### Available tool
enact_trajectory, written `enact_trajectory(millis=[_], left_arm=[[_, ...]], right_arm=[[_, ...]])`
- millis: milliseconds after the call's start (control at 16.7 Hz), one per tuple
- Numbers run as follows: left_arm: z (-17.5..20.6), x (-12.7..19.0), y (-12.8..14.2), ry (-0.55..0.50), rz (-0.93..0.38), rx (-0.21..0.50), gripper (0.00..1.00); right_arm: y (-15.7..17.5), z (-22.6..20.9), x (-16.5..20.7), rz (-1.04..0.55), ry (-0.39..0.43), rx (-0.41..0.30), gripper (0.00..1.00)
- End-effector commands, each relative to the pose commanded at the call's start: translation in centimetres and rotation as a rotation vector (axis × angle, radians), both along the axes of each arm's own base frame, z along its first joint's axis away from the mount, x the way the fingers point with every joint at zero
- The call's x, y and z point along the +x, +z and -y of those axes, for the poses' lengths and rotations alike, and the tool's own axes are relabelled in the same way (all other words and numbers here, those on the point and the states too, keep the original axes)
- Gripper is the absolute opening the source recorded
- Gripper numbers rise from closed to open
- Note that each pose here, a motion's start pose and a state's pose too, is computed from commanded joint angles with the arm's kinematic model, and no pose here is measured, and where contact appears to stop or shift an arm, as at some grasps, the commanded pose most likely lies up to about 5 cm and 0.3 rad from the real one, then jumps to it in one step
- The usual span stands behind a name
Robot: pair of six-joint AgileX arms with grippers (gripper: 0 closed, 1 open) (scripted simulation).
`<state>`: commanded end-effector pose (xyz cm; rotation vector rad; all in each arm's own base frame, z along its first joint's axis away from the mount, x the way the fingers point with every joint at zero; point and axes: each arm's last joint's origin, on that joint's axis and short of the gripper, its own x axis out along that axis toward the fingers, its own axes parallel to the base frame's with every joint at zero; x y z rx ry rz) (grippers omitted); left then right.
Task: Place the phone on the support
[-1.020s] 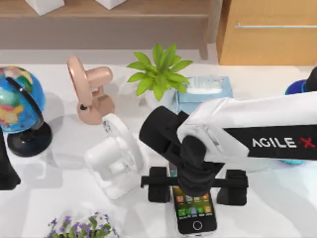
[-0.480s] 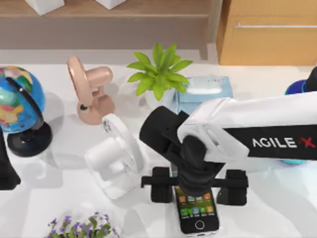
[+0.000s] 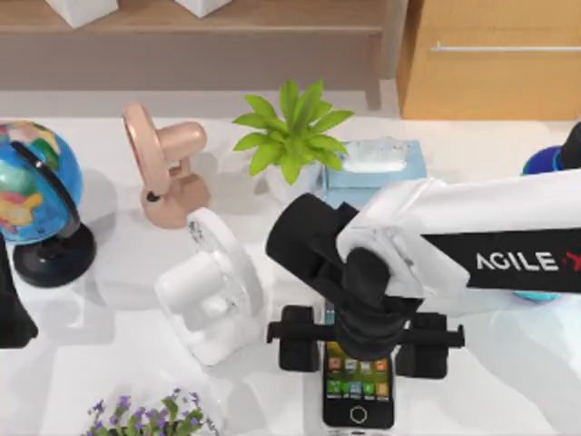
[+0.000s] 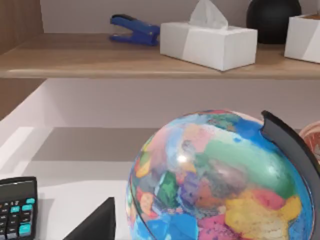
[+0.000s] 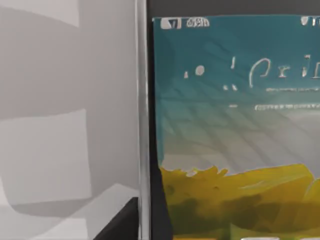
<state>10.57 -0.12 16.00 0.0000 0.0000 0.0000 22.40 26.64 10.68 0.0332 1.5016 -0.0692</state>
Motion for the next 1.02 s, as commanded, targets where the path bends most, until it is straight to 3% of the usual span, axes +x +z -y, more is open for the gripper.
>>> enact_trajectory(millis=[240, 600, 1020], left_arm=[[0.0, 0.0, 0.0, 0.000, 0.000, 0.000, 1.00], [0.0, 0.0, 0.0, 0.000, 0.000, 0.000, 1.00], [0.0, 0.0, 0.0, 0.000, 0.000, 0.000, 1.00]], right_arm=[[2.4, -0.6, 0.1, 0.052, 0.014, 0.060, 0.00], [2.7, -1.1, 0.4, 0.034, 0.016, 0.019, 0.00], [4.3, 0.4, 1.9, 0.049, 0.005, 0.053, 0.00]])
